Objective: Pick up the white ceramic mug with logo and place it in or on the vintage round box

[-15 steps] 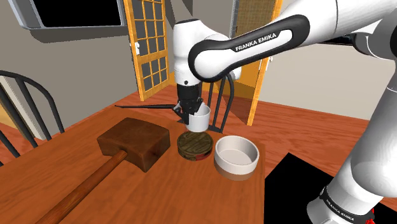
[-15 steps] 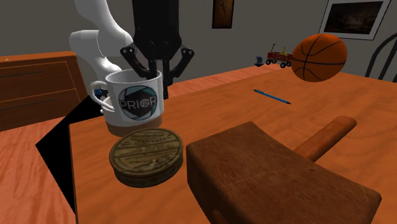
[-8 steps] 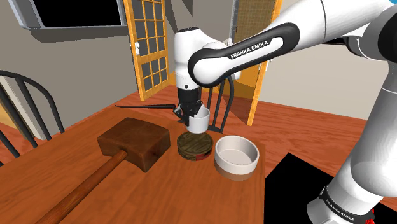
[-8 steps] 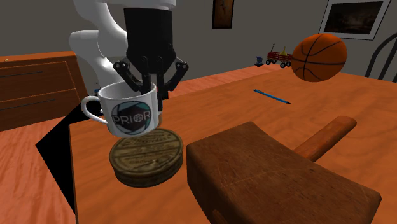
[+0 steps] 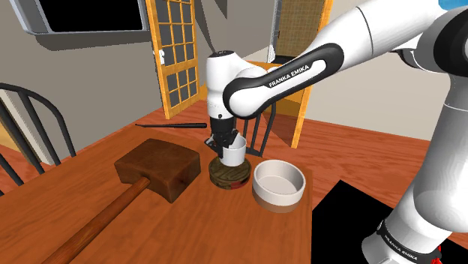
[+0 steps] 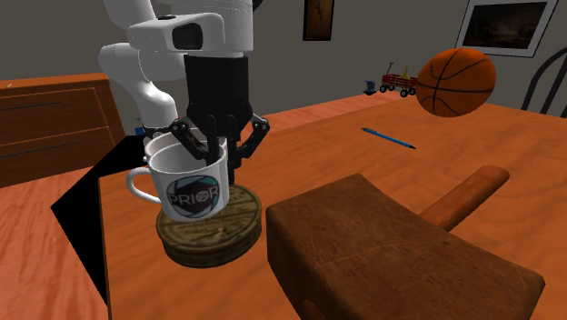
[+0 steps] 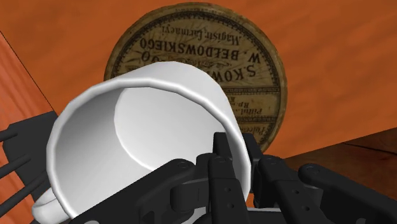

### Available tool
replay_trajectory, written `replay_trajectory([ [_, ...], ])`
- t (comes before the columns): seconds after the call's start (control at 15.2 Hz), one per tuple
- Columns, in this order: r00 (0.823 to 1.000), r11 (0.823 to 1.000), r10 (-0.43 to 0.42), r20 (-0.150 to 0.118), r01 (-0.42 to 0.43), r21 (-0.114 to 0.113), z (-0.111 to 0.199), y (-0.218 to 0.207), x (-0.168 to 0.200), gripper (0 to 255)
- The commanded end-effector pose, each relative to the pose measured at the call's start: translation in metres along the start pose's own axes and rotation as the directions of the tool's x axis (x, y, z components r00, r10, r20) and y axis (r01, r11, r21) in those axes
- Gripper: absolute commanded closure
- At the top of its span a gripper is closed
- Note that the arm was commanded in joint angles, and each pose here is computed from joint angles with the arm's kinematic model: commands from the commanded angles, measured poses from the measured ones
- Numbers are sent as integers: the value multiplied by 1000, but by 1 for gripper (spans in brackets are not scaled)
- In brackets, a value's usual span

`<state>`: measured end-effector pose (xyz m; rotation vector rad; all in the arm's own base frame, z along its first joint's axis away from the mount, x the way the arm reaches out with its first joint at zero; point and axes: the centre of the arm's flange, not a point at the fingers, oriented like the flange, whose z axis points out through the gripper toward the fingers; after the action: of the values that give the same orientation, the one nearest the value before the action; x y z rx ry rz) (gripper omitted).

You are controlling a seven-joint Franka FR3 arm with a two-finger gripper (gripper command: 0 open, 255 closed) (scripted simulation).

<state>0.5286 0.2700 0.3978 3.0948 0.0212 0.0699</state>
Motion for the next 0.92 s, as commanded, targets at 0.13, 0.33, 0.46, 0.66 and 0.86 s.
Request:
replay_trajectory([
  [0.13,1000,1000,0,0,0,0,12,-2,-1,255],
  [0.33,1000,1000,0,0,0,0,12,-2,-1,255],
  [0.46,1000,1000,0,0,0,0,12,-2,-1,255],
  [0.66,1000,1000,0,0,0,0,12,-2,-1,0],
  [0.86,1000,1000,0,0,0,0,12,-2,-1,0],
])
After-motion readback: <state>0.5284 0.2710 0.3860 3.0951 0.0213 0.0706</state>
